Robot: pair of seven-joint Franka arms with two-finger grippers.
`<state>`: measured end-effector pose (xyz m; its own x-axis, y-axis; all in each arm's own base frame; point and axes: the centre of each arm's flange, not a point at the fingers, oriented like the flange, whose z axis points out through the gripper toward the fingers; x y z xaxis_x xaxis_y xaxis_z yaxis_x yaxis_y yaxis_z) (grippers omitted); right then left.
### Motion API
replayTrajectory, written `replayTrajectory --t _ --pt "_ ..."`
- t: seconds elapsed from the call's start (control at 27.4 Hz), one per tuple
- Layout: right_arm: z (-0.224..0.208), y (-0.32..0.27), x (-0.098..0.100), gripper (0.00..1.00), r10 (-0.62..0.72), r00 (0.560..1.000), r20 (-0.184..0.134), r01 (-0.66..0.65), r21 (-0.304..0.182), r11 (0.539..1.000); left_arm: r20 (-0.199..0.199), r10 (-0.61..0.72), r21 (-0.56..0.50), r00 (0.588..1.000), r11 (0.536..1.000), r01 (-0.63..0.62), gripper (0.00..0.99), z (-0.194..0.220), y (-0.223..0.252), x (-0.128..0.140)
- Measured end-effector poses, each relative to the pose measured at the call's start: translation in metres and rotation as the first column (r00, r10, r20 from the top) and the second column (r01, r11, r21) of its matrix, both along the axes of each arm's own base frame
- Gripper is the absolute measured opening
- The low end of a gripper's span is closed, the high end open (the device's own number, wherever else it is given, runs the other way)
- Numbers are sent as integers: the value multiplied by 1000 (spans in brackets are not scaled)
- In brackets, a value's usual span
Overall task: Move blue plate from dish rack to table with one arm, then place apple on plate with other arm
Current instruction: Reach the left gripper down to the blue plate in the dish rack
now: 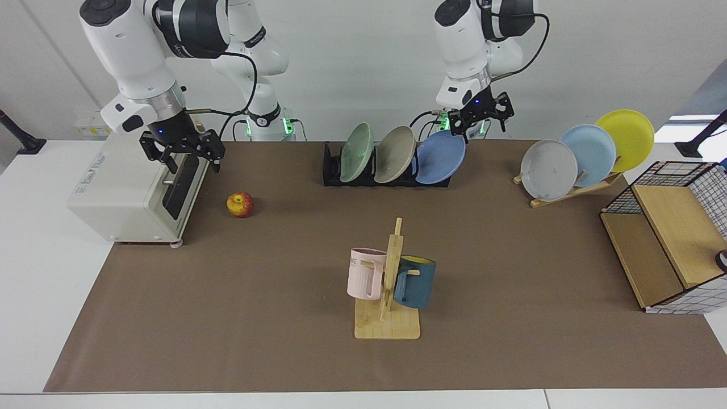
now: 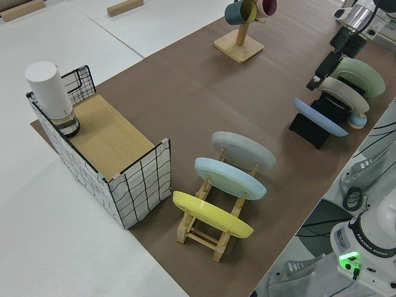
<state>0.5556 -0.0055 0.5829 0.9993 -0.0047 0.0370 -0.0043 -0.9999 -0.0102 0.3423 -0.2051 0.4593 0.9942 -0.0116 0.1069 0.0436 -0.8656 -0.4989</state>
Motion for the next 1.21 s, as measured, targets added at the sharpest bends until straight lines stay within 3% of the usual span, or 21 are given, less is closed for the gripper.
replayTrajectory --t 0.33,0.8,0.99,1.13,1.21 --pt "0 0 0 1000 0 1000 0 0 0 1000 -28 69 -21 997 997 -69 991 -50 -3 -18" --pt "0 0 0 1000 0 1000 0 0 0 1000 -70 73 -42 995 996 -76 952 -60 -2 -19" --pt "0 0 0 1000 0 1000 0 0 0 1000 -108 52 -65 993 996 -59 925 -61 0 -18" --pt "0 0 0 1000 0 1000 0 0 0 1000 -127 52 -91 990 994 -64 722 -63 2 -16" --pt "0 0 0 1000 0 1000 0 0 0 1000 -130 53 -100 990 993 -66 722 -64 3 -14"
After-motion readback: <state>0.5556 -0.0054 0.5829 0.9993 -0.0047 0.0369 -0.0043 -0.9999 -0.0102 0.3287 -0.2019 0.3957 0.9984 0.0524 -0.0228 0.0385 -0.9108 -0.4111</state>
